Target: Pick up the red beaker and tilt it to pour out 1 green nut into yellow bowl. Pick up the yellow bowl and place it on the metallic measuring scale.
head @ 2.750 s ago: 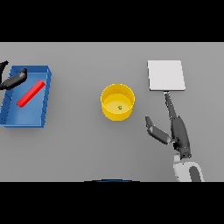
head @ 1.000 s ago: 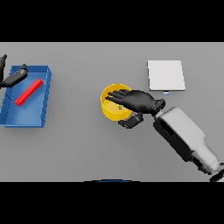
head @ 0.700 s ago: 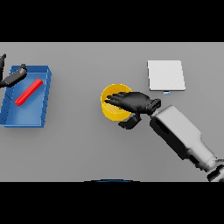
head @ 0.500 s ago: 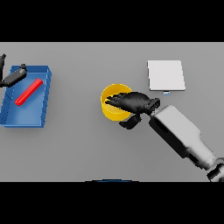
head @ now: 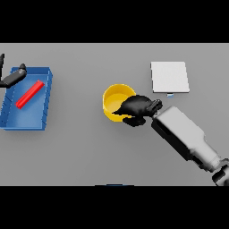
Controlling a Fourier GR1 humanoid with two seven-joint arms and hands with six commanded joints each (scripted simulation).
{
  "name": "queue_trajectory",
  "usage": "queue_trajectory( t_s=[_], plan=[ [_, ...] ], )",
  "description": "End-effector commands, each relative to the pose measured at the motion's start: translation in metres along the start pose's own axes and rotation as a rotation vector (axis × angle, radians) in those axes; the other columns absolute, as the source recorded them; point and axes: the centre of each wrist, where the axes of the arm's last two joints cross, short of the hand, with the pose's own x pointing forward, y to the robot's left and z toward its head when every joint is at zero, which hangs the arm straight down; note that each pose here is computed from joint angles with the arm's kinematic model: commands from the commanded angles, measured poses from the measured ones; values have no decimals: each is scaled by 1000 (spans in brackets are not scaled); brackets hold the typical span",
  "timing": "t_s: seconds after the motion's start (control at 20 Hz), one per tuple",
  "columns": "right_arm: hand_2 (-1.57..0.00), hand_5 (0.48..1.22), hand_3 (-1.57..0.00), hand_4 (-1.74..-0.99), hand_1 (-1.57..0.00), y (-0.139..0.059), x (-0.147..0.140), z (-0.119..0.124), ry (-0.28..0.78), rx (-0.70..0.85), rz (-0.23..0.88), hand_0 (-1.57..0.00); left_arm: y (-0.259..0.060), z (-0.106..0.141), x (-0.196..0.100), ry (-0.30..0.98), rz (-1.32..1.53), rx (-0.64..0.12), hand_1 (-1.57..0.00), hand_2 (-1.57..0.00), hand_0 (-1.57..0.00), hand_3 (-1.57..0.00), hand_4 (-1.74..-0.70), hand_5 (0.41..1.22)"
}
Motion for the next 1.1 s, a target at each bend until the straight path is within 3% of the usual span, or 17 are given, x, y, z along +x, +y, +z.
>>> queue_trajectory(
  t_s=[0.0, 0.15, 0.3, 0.5, 0.65, 0.8, 1.05],
  plan=[
    [-1183, 1137, -932, -1628, -1200, -2, -1, 2, 7, 17, -5, -1223, 0, 0, 0, -6, -1, 2, 1, 1, 1, 1, -799, 727],
    [-1314, 1178, -1142, -1682, -1381, -2, 1, 1, 22, 14, -11, -1393, -3, 2, 0, -4, 7, -3, 1, 1, 1, 1, -802, 725],
    [-1424, 1199, -1176, -1711, -1474, 0, 1, 6, 18, 1, -10, -1480, 0, 3, 1, -16, 7, -5, 1, 1, 1, 1, -806, 724],
    [-1490, 1212, -1192, -1729, -1531, -15, 0, 17, 4, -34, -16, -1534, 0, 6, 1, -10, -4, 3, 1, 1, 1, 1, -801, 724],
    [-1506, 1216, -1377, -1731, -1551, -35, 0, 35, 13, -51, 12, -1552, 0, 4, 2, -13, -3, -1, 1, 1, 1, 1, -798, 721],
    [-1538, 1219, -1335, -1726, -1561, -58, 1, 52, 59, -89, 30, -1561, 0, 5, -1, -8, 2, -5, 1, 1, 1, 1, -799, 720],
    [-1560, 1219, -1248, -1720, -1568, -66, -6, 73, 106, -108, 10, -1568, 3, 6, 4, -18, 2, 0, 1, 1, 1, 1, -805, 723]
  ],
)
